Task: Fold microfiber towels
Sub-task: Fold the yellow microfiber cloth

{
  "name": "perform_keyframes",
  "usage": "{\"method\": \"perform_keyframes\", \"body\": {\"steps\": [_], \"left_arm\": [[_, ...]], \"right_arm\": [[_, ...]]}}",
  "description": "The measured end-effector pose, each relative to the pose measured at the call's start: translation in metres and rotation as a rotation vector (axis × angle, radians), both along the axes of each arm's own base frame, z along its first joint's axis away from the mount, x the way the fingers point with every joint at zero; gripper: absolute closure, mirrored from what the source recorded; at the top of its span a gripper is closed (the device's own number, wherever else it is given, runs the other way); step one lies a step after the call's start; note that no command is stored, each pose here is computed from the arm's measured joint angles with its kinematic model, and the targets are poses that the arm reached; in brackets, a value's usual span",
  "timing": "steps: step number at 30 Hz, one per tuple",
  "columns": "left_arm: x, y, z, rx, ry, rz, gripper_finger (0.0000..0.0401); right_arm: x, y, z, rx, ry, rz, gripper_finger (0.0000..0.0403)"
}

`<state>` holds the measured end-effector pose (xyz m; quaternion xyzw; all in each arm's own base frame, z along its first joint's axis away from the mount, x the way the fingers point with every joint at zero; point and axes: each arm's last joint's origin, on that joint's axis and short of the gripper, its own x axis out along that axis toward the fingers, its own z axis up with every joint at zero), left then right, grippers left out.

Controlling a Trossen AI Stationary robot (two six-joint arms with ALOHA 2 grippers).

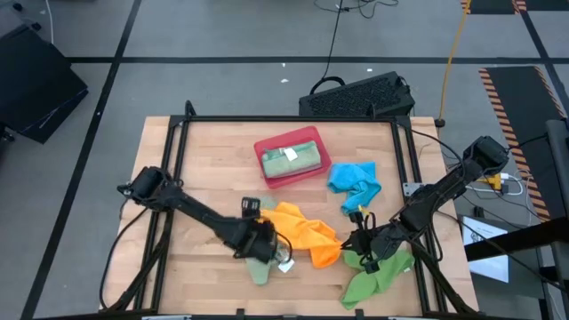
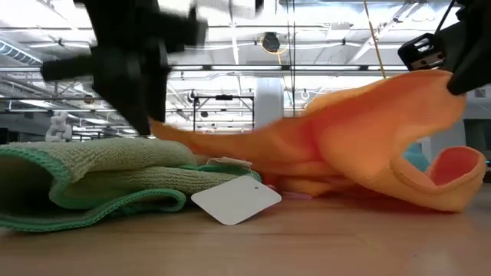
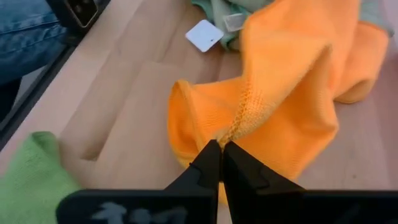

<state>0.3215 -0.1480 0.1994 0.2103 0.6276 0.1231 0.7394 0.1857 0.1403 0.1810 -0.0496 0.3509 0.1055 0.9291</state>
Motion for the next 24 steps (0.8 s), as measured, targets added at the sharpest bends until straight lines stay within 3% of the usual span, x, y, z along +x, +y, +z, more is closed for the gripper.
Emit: {"method": "perform_keyframes", "body": {"steps": [5, 9, 12, 17, 22, 24], "left_arm": [[0.002, -0.052, 0.019, -0.101, -0.366, 0.067, 0.0237], [0.004, -0.087, 0.007, -0.232, -0.578, 0.011, 0.0276], [0.001, -0.095, -0.019, -0.224, -0.582, -0.016, 0.031], [0.006, -0.071, -0.059, -0.194, -0.569, 0.089, 0.0356], [0.004, -0.04, -0.083, -0.292, -0.385, 0.165, 0.0393], [-0.004, -0.03, -0.086, -0.262, -0.321, 0.244, 0.0396]], "right_arm": [[0.0, 0.0, 0.0, -0.008, -0.008, -0.015, 0.0399], [0.0, 0.0, 0.0, 0.005, -0.006, -0.028, 0.0399], [0.0, 0.0, 0.0, 0.009, -0.006, -0.03, 0.0399], [0.0, 0.0, 0.0, -0.004, -0.01, -0.016, 0.0399], [0.0, 0.0, 0.0, -0.02, -0.01, -0.004, 0.0399], [0.0, 0.0, 0.0, -0.025, -0.014, 0.003, 0.0399]]}}
